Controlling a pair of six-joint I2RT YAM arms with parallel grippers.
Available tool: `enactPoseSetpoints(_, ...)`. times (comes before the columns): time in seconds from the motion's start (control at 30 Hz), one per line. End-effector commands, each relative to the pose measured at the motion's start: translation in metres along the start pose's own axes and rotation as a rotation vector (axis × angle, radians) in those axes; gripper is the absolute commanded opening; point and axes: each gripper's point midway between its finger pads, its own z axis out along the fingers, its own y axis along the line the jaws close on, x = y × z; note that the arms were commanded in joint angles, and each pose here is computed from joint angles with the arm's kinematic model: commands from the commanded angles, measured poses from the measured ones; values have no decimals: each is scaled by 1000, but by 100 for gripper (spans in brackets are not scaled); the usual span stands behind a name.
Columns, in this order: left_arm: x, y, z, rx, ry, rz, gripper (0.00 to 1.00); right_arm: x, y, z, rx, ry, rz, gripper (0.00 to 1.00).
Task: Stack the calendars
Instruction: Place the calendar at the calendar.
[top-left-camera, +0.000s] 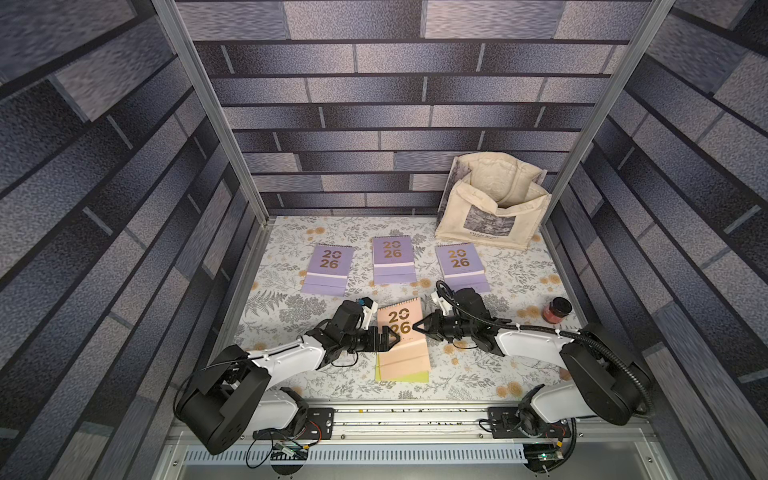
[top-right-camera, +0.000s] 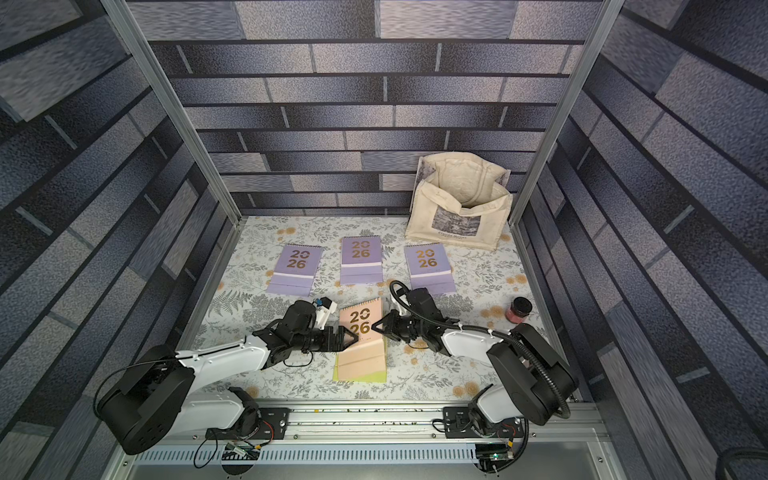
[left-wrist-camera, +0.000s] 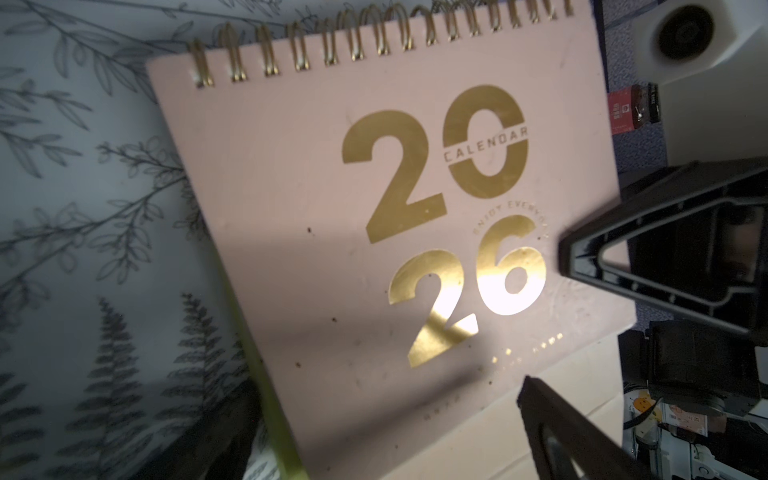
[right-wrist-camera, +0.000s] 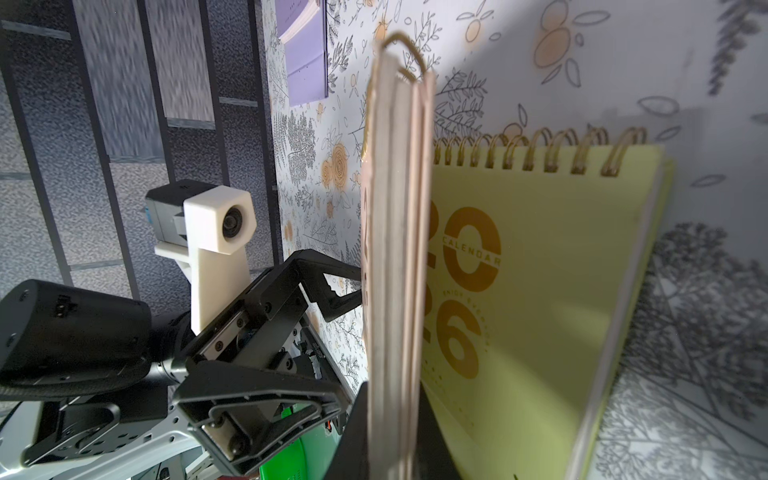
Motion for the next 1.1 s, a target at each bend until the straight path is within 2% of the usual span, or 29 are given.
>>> enactPoseSetpoints(0.0, 7, 0, -2, 2, -1, -22, 100, 0, -14, 1, 71, -36, 30, 0)
enactPoseSetpoints(0.7, -8, -5, -8, -1, -56, -12, 100, 4, -32, -10, 112, -121, 82, 0)
enactPoseSetpoints(1.07, 6, -5, -5, 8, -51, -35, 100, -8, -18, -2, 79, -138, 53, 0)
